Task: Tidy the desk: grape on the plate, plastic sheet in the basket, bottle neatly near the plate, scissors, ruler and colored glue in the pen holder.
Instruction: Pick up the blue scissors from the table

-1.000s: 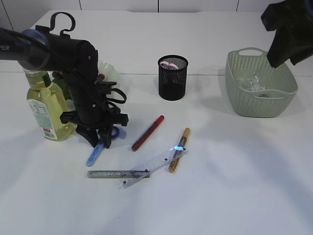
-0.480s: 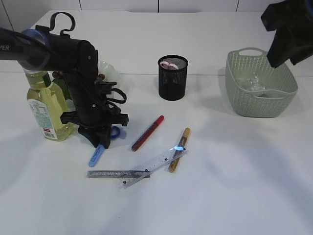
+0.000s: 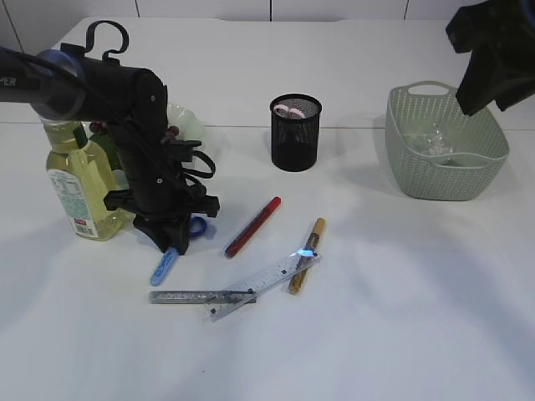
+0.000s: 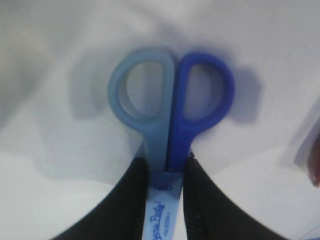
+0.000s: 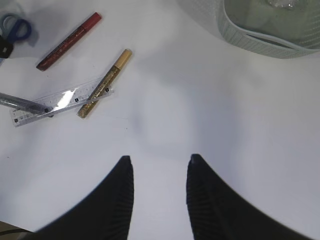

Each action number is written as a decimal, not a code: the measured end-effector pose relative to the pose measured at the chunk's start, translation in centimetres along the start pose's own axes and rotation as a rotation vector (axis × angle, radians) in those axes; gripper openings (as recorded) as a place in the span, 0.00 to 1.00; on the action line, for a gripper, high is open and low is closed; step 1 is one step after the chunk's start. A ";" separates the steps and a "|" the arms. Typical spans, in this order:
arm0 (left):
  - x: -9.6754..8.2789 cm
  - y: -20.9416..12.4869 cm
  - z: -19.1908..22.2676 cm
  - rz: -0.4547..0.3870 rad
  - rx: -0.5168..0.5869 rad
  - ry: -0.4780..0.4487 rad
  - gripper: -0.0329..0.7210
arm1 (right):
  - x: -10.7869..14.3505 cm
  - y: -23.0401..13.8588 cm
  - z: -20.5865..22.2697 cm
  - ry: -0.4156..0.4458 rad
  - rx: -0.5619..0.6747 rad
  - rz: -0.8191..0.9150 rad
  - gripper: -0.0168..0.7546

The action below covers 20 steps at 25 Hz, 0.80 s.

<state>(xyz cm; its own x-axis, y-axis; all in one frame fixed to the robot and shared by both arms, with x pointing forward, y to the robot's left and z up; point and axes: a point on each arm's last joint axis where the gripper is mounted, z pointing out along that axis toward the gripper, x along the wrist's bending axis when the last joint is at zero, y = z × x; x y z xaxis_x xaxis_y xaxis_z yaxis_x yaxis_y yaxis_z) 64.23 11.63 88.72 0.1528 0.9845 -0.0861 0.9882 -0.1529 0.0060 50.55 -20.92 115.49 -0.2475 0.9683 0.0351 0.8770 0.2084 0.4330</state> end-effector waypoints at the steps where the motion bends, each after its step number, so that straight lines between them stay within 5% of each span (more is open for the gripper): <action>1: 0.0 0.0 0.0 0.000 0.002 0.000 0.25 | 0.0 0.0 0.0 0.000 0.000 0.000 0.41; 20: 0.1 -0.6 -0.4 0.046 0.085 0.013 0.25 | 0.0 0.0 0.0 0.000 0.000 0.000 0.41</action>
<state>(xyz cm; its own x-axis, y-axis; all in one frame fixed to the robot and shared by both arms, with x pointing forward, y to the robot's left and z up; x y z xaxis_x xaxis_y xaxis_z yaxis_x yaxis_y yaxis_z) 63.64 11.82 89.09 0.1986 0.9772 -0.0750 0.9760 -0.2041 -0.0753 50.55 -20.92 115.49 -0.2475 0.9683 0.0351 0.8770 0.2084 0.4330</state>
